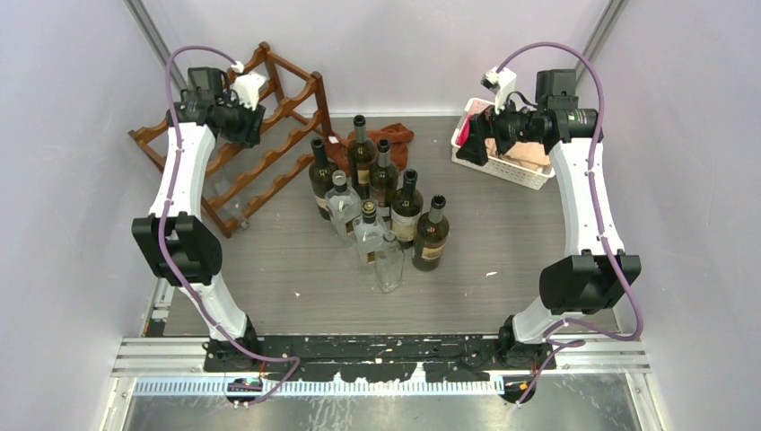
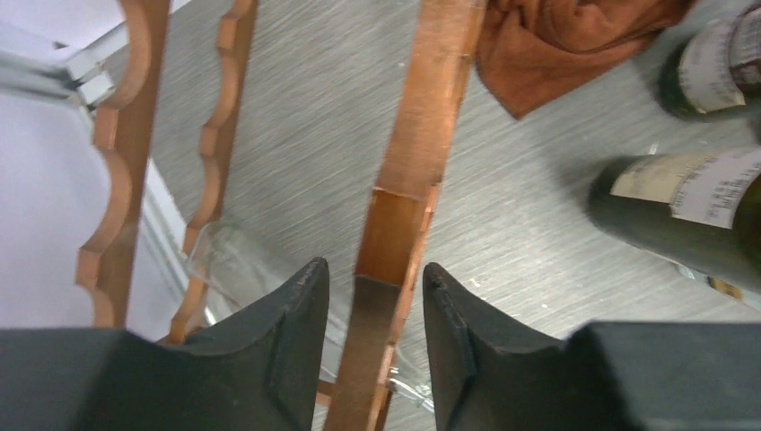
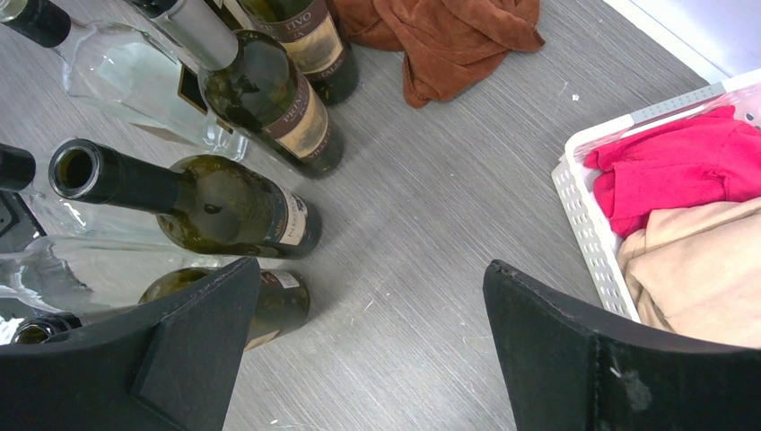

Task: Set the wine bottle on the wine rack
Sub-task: Adjust the wine rack at the center of the board.

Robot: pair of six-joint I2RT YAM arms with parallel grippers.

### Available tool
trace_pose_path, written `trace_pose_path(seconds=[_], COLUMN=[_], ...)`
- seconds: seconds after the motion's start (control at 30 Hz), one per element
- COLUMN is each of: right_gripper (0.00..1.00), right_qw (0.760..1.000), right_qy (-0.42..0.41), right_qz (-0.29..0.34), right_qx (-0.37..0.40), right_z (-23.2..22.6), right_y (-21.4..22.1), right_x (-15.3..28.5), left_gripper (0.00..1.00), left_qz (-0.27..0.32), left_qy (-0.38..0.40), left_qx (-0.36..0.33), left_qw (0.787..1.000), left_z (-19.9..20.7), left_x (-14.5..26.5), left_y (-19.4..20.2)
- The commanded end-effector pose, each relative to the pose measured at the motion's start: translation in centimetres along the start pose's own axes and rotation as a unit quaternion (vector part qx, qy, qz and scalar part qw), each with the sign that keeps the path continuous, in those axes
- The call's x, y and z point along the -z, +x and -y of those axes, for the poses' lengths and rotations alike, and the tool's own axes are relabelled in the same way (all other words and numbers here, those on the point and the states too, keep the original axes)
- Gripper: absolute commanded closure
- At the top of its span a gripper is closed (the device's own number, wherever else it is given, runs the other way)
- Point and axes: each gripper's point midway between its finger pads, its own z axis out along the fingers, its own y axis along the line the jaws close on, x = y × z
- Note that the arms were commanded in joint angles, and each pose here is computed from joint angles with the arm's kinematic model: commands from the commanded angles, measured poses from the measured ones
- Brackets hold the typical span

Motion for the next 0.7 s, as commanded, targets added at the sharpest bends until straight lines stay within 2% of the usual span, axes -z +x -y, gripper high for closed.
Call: trace_pose_path(seconds=[0.0, 0.07, 0.23, 0.4, 0.67], right_gripper=[0.0, 0.0, 0.0, 0.0, 0.0], right_qw=[1.0, 1.0, 1.0, 1.0, 1.0], right_qy=[0.011, 0.012, 0.012, 0.012, 0.012], right_qz=[0.018, 0.015, 0.008, 0.004, 0.0], right_qx=[0.023, 0.021, 0.02, 0.018, 0.019], right_z=[0.2, 0.4, 0.7, 0.9, 0.9], right_y=[-1.4, -1.3, -1.1, -0.8, -0.6], right_x=[0.6, 0.5, 0.3, 0.0, 0.0], left_gripper=[0.63, 0.8, 0.98, 1.0, 1.0], left_qz=[0.032, 0.029, 0.029, 0.063, 0.099], left_qy=[0.067, 0.089, 0.099, 0.088, 0.104], left_qx=[-0.03, -0.028, -0.056, -0.116, -0.15], left_qw=[0.997, 0.995, 0.993, 0.987, 0.978], left_z=[2.1, 3.1, 4.7, 5.9, 7.5], left_x=[0.5, 0.4, 0.8, 1.4, 1.8], left_y=[-1.2, -0.7, -0.6, -2.0, -4.1])
